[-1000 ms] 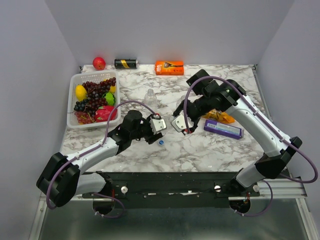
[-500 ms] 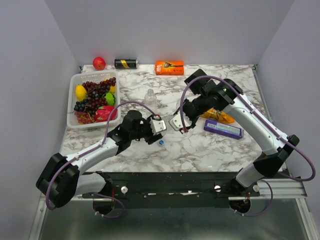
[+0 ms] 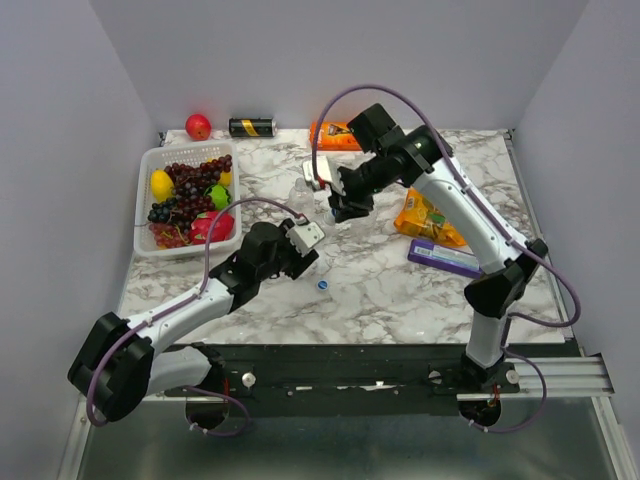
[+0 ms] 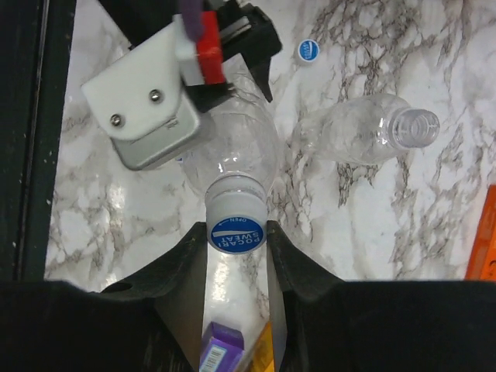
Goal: Screw on the bottle caps
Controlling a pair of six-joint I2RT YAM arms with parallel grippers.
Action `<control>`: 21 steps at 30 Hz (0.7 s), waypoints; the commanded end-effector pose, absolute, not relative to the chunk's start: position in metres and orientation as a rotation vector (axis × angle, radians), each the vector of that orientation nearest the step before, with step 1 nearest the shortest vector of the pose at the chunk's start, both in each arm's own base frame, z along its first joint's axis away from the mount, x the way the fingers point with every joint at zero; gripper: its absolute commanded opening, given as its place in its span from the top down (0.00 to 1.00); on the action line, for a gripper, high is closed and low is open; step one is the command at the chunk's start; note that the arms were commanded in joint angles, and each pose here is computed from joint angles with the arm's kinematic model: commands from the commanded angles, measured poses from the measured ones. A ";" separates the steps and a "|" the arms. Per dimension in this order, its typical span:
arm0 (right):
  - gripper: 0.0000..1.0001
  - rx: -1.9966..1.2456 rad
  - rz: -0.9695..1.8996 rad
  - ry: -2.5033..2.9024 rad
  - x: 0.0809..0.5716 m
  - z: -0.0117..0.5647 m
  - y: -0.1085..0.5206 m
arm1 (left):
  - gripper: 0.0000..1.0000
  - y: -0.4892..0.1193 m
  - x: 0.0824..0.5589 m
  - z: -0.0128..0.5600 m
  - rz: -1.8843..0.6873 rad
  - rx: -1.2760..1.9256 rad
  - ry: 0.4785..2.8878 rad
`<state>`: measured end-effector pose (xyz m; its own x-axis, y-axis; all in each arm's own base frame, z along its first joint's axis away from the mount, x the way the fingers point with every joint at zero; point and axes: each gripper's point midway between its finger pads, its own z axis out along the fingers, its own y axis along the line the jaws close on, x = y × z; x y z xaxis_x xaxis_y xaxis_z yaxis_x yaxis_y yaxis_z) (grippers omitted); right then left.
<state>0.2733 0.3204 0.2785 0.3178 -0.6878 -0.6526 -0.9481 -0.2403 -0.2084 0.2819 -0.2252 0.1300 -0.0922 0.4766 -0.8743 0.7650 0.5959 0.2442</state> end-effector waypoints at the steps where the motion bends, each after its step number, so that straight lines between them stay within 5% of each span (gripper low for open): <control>1: 0.73 -1.788 1.008 1.963 0.242 0.255 0.328 | 1.00 -0.225 0.329 0.256 -0.277 0.606 1.490; 11: 0.78 -1.245 1.358 2.483 0.242 0.243 0.342 | 1.00 -0.176 0.356 0.247 0.086 0.438 1.630; 13: 0.71 -1.231 1.341 2.475 0.249 0.245 0.342 | 1.00 -0.174 0.354 0.239 0.108 0.465 1.652; 15: 0.49 -1.224 1.320 2.382 0.266 0.263 0.342 | 1.00 -0.175 0.351 0.228 0.108 0.503 1.678; 21: 0.25 -1.207 1.201 1.939 0.304 0.357 0.317 | 1.00 -0.188 0.322 0.189 0.006 0.741 1.740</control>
<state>0.3210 0.3427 0.2977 -0.4856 -0.4916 -0.7229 -0.8736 0.2430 0.4216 0.3289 -0.1731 0.1715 -0.1851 0.5203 -0.8337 0.4091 0.8121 0.4161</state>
